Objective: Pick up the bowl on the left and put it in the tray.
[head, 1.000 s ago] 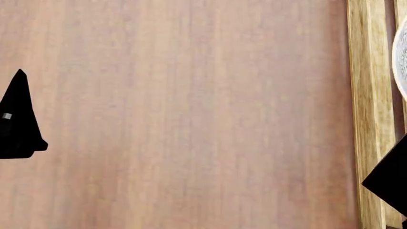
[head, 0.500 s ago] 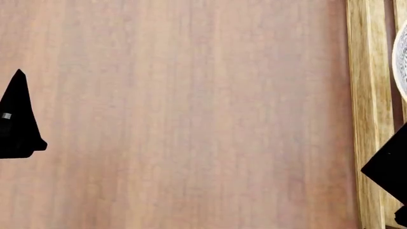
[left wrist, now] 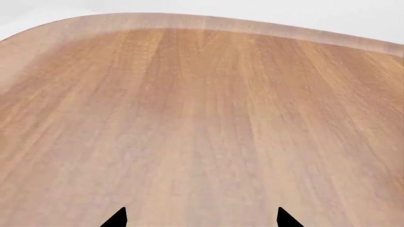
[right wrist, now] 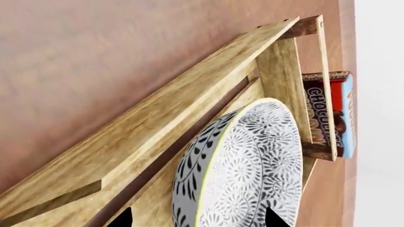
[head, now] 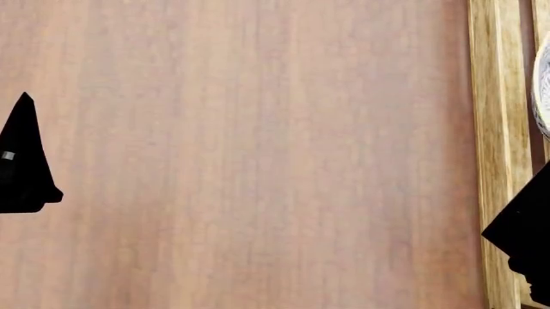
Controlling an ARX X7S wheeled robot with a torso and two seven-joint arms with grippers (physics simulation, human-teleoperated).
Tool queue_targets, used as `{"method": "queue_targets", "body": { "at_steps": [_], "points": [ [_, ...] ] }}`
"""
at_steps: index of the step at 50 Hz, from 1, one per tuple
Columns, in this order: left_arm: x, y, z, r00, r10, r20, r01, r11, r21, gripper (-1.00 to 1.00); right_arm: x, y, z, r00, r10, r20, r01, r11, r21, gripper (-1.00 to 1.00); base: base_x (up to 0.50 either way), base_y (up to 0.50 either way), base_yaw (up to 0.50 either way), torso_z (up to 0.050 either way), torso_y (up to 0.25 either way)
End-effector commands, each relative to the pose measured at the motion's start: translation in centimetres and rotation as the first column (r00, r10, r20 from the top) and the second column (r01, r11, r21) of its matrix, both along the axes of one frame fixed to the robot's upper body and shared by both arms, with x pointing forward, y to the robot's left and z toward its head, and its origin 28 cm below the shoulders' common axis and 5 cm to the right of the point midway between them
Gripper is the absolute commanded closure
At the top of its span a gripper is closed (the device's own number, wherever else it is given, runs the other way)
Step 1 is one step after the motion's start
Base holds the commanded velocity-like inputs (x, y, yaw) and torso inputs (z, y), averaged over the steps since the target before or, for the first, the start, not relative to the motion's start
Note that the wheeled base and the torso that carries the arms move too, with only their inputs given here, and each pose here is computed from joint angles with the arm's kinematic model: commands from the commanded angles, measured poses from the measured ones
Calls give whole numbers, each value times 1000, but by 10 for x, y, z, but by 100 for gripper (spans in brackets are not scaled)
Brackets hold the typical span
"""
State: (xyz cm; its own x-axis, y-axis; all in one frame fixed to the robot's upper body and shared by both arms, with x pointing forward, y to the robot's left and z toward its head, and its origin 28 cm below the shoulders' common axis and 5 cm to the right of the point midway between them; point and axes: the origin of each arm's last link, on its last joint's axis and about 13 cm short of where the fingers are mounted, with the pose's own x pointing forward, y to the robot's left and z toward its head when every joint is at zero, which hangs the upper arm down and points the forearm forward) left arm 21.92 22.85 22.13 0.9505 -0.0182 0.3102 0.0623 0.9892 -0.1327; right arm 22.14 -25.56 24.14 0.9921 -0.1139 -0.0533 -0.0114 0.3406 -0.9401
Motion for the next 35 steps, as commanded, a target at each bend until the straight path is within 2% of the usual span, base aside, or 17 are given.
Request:
{"method": "queue_targets", "body": {
  "at_steps": [1,20,27,35],
  "points": [
    [0,0,1,1000,1,2,-1,1000,0,-100,-2,1,-2,999,2,-32,-2,1000,6,-100,0,0,0,0,0],
    [-1,0,1,1000,0,3,0,1000,0,-100,-4,1,-5,999,12,-33,-12,1000,12,-100,0,0,0,0,0],
    [-2,-1,3,1000,-2,8,2,1000,0,-100,-12,3,11,1000,29,-11,-29,999,26,-100,0,0,0,0,0],
    [-3,-1,4,1000,-6,13,6,1000,-2,-100,-30,8,36,994,93,-52,-92,996,19,-100,0,0,0,0,0]
  ]
}}
